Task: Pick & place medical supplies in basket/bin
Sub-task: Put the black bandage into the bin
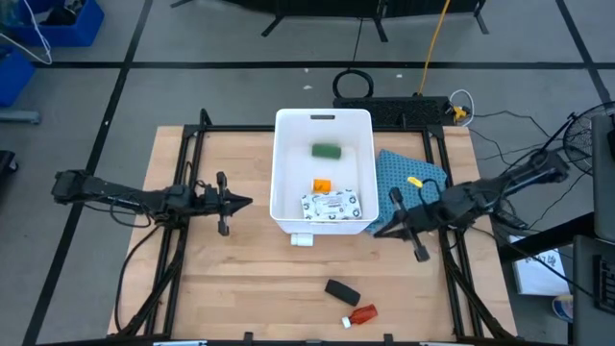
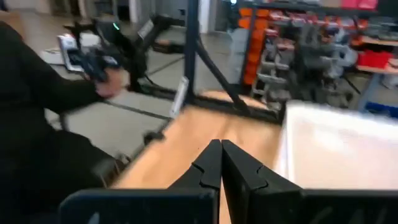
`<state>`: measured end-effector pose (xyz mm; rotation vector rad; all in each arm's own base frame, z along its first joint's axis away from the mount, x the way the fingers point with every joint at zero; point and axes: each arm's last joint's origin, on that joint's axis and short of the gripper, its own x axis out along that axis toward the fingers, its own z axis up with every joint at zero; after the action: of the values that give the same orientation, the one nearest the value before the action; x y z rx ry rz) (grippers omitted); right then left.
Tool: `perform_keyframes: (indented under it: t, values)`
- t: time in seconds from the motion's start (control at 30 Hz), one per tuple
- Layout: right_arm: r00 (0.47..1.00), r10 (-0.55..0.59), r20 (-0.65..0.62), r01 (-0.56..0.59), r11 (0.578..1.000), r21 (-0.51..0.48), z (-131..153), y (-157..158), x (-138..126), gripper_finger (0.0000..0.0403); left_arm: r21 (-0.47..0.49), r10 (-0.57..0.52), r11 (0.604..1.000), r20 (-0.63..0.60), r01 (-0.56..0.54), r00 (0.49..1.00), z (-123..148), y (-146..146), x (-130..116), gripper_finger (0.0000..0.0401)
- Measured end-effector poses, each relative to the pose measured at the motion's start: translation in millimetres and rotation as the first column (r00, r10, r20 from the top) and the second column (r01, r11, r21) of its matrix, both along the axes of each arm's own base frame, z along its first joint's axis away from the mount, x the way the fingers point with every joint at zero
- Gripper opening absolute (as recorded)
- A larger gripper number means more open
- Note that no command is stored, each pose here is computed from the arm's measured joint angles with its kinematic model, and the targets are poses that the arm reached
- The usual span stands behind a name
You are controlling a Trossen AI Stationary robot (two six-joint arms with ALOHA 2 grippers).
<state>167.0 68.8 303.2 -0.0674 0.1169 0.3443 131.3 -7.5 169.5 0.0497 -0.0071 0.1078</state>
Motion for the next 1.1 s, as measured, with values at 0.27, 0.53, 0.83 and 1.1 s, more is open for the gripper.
perform_keyframes:
  t: [0.27, 0.53, 0.83, 1.1]
  values:
    - [0.983, -0.024, -0.184, 0.028, 0.999, 0.018, 42.6, 40.6, 50.1, 0.0007, 0.045, 0.008, 0.999, 0.119, -0.014, 0.993, 12.0, 1.0, -0.8, 0.0004]
    - [0.925, -0.082, -0.371, 0.127, 0.987, 0.098, 27.8, 88.7, 96.4, 0.0102, 0.143, 0.013, 0.989, 0.184, -0.04, 0.983, 19.3, 1.2, -2.1, 0.0025]
    - [0.701, -0.166, -0.694, 0.39, 0.903, 0.178, -32.5, 118.8, 124.4, 0.0222, 0.242, 0.028, 0.967, 0.234, -0.086, 0.972, 25.3, 1.8, -3.6, 0.0026]
    - [0.58, -0.168, -0.797, 0.509, 0.839, 0.193, -80.2, 135.3, 143.3, 0.0231, 0.241, 0.04, 0.965, 0.255, -0.103, 0.966, 27.4, 3.4, -4.1, 0.0026]
